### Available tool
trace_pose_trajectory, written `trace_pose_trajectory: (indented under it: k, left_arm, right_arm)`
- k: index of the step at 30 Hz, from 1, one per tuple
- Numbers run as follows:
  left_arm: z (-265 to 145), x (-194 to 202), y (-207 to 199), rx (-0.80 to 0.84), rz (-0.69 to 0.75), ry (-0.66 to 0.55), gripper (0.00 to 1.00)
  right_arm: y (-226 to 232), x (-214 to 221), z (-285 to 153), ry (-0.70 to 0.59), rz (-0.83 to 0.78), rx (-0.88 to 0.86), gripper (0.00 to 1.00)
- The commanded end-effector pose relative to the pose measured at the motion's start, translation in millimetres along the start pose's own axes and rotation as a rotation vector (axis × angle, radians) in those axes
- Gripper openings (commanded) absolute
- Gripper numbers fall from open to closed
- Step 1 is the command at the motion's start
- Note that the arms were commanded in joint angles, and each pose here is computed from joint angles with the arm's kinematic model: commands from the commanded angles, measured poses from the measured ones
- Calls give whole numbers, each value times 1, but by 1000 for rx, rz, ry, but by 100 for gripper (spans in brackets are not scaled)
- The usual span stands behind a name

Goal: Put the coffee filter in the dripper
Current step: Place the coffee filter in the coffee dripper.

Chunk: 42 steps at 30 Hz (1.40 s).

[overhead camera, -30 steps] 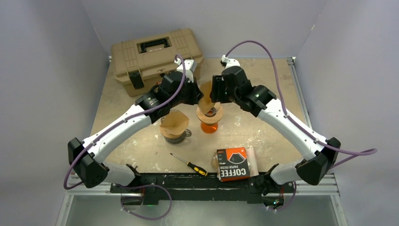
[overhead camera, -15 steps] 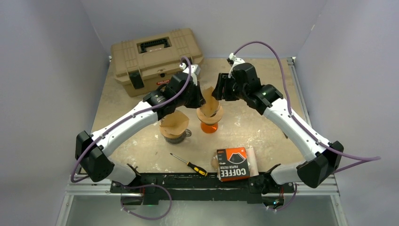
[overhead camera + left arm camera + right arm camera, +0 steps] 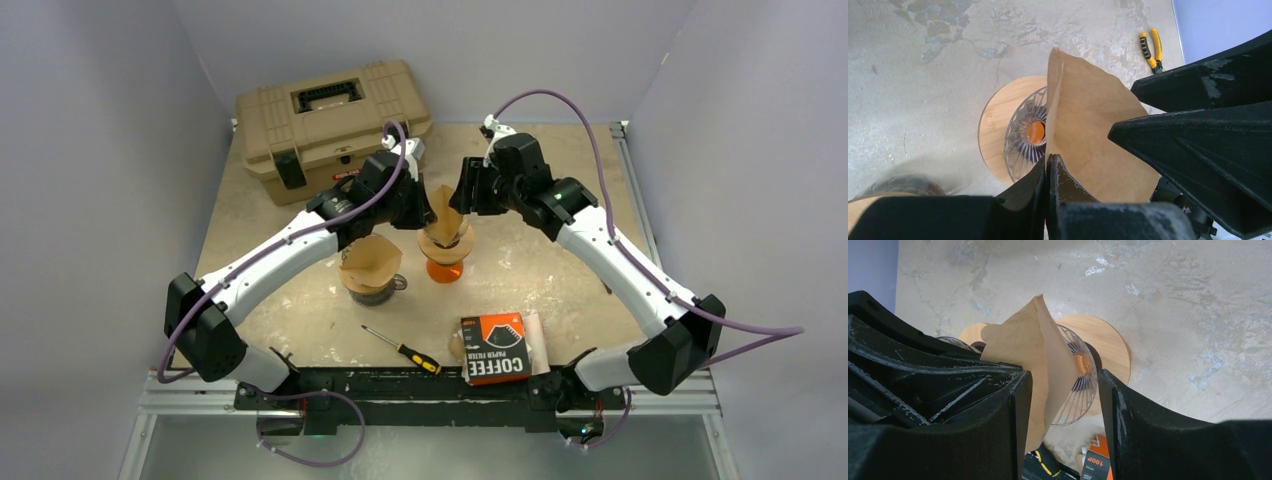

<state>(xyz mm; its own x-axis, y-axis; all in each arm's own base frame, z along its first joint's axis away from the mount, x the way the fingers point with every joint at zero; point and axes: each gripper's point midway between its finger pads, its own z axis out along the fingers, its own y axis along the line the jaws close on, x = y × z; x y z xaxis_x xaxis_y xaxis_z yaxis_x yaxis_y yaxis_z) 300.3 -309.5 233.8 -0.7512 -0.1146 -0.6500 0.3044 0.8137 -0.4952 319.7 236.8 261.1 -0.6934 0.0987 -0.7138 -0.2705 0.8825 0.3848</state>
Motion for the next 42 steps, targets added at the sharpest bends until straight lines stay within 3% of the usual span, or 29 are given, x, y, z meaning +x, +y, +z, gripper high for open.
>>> trace_pose_trajectory:
  k: [1, 7, 13, 16, 19, 31, 42]
  left_arm:
    - [5, -3, 0, 22, -19, -1, 0]
    - [12, 2, 3, 16, 5, 17, 1]
    - [14, 3, 7, 3, 22, 22, 15]
    - [12, 1, 7, 1, 32, 11, 27]
    - [9, -4, 2, 25, 60, 2, 35]
    - [-3, -17, 0, 16, 105, -41, 55]
    - [-18, -35, 1, -18, 135, -105, 64]
  right_arm:
    - [-2, -4, 3, -14, -17, 2, 54]
    - [-7, 1, 7, 1, -21, 8, 55]
    - [-8, 7, 13, 28, 5, -64, 56]
    - [-8, 7, 13, 33, 13, -92, 56]
    - [-5, 5, 9, 33, 23, -140, 61]
    - [-8, -7, 3, 5, 44, -203, 75]
    - [-20, -5, 16, 20, 24, -142, 79]
